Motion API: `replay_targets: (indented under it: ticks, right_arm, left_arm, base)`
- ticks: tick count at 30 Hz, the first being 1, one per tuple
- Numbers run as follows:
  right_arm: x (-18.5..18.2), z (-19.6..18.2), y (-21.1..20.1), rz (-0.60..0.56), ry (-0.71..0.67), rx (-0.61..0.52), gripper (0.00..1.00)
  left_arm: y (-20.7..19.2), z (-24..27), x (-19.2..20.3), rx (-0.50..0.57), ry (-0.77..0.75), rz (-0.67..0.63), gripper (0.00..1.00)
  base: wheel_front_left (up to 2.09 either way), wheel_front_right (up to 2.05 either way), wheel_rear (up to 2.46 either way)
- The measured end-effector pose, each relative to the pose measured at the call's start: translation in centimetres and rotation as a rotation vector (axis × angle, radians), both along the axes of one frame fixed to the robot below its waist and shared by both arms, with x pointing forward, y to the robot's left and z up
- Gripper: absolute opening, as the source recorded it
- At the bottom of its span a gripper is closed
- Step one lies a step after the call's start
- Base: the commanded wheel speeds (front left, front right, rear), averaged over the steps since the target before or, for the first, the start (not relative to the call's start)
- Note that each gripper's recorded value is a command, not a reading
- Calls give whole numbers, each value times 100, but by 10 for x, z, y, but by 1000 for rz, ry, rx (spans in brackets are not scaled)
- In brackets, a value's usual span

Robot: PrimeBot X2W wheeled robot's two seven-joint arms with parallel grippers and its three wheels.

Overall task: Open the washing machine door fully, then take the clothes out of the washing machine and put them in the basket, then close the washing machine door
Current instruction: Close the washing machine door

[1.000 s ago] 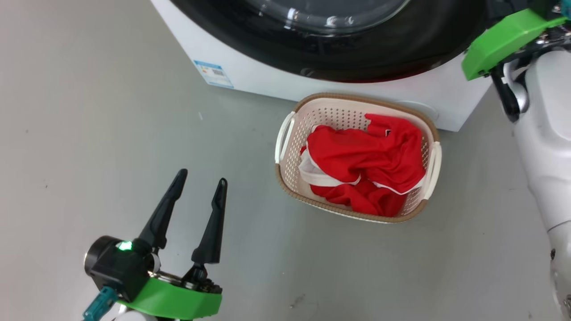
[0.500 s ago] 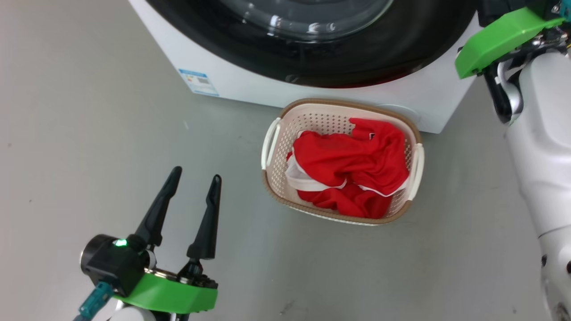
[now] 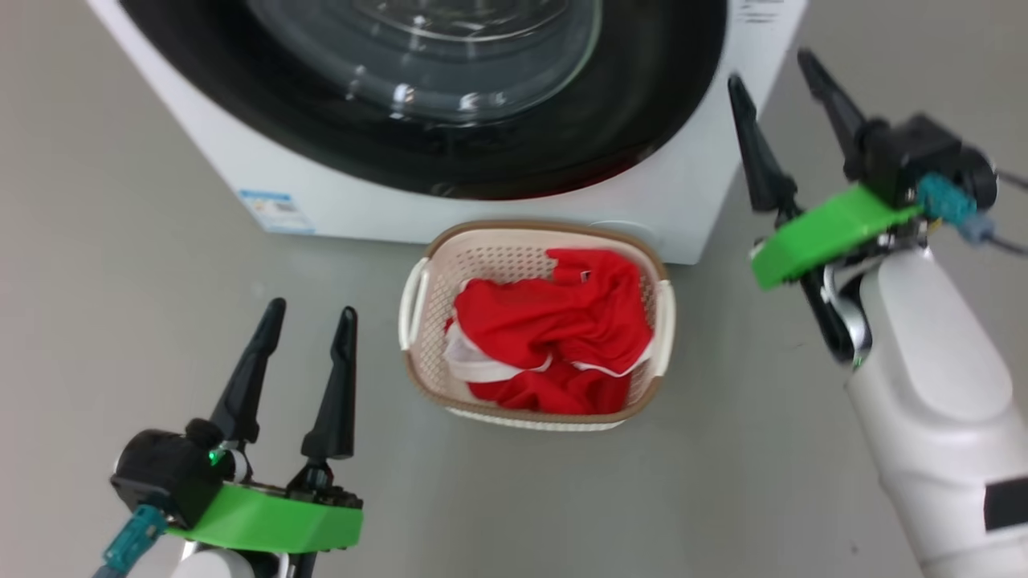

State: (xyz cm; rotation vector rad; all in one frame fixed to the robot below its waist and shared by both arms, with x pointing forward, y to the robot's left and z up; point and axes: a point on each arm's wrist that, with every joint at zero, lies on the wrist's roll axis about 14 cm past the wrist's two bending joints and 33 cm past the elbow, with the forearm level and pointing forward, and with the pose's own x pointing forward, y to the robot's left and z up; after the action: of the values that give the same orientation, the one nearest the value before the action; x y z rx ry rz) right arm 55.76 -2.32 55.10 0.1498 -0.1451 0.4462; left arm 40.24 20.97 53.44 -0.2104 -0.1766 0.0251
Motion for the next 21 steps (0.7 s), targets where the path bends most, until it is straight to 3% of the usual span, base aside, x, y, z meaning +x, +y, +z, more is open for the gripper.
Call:
replay_targets:
  ticks: [10,21]
  right_arm:
    - [-53,-26,-82,-188,68,31,100]
    - [-103,-11,-157,-383,23,42,100]
  left_arm:
    - [-24,5,6,-33,-23,-66,100]
    - [-40,16,5,-15,-56,-108,100]
  base:
    - [0,0,0]
    - [0,0,0]
